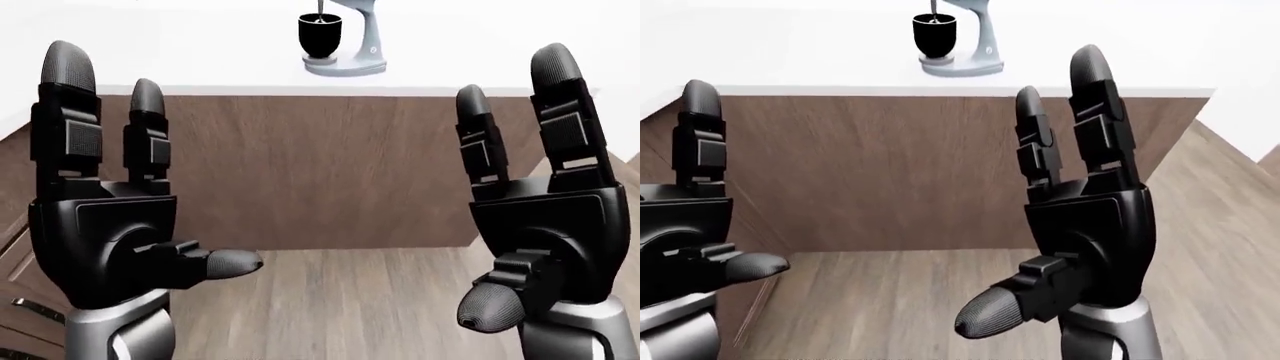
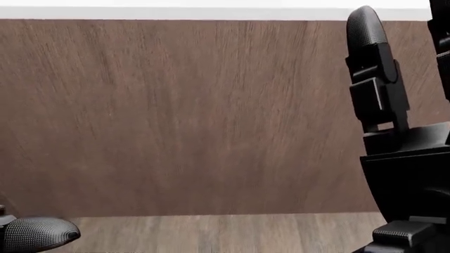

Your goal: Open the stand mixer head.

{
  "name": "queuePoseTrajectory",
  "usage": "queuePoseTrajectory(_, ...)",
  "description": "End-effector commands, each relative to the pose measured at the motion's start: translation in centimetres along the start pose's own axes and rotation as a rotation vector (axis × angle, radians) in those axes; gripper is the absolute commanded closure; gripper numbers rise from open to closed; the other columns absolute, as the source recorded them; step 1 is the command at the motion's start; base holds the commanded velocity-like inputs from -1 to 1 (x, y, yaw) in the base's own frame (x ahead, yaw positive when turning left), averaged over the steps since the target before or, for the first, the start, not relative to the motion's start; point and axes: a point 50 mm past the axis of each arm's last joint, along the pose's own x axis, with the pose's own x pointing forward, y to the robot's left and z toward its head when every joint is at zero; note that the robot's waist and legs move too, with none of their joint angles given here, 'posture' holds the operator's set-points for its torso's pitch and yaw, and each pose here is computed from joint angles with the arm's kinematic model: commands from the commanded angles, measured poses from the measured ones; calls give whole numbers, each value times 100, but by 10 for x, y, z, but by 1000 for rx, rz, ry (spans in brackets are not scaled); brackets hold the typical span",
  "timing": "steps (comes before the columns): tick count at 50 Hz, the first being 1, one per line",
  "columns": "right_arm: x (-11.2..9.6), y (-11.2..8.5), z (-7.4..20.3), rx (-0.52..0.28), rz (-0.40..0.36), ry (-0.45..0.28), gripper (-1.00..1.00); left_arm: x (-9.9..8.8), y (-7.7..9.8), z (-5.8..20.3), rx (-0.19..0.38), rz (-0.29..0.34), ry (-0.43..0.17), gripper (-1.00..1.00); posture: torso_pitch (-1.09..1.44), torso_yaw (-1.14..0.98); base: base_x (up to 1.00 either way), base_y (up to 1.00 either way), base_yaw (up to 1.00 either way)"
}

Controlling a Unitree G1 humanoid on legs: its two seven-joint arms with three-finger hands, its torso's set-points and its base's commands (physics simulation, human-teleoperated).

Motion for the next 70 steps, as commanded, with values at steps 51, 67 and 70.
queuePoseTrajectory(51, -3, 6, 4, 1, 53, -28, -100, 1, -4, 10, -4, -25, -59, -95, 0, 0, 40, 0, 0)
queuePoseTrajectory(67, -2, 6, 4, -4, 46, -27, -100, 1, -3, 9, -4, -25, -58, -95, 0, 0, 16, 0, 0)
queuePoseTrajectory(70, -3, 6, 4, -4, 47, -27, -100, 1, -3, 9, -4, -24, -58, -95, 0, 0, 0, 0, 0)
